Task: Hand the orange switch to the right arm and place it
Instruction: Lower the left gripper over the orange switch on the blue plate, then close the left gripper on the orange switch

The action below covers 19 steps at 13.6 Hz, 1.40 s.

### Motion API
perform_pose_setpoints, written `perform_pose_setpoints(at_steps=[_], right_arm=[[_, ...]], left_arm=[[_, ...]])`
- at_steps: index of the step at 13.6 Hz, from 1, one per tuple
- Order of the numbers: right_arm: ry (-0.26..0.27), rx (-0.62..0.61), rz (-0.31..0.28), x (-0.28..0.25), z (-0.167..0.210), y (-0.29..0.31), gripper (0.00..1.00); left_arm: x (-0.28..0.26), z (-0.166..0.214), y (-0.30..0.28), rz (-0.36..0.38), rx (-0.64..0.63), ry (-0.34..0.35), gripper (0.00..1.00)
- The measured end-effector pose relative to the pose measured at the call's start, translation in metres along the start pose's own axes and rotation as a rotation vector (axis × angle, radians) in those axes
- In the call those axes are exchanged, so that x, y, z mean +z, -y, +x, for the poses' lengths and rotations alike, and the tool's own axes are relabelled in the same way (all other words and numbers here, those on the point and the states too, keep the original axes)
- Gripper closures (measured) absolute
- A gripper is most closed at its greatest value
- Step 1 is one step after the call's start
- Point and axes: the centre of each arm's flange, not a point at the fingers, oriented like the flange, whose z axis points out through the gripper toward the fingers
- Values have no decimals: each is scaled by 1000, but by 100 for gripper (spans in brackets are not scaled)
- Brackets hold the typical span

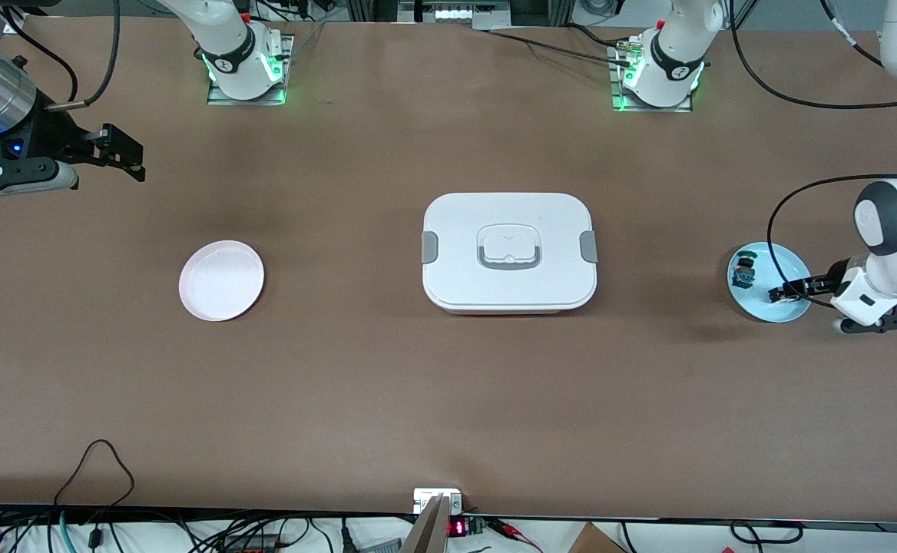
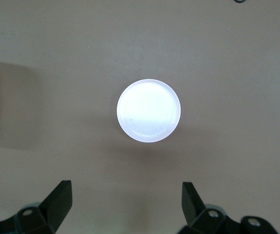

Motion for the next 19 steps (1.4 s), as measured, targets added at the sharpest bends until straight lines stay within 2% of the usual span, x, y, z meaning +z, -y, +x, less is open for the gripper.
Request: perform_pose_setpoints(at_steps=[5,11,14,19], right_arm=[[0,0,0,0,0,0,0],[0,0,0,0,0,0,0],[-3,0,0,0,0,0,0],[-3,0,0,0,0,0,0]], left_arm=[[34,-8,13,-10,12,-9,0],[41,-9,5,-17,23,1,0],[51,-5,4,-15,25,-25,0],[62,-4,5,-16,24,-30,0]])
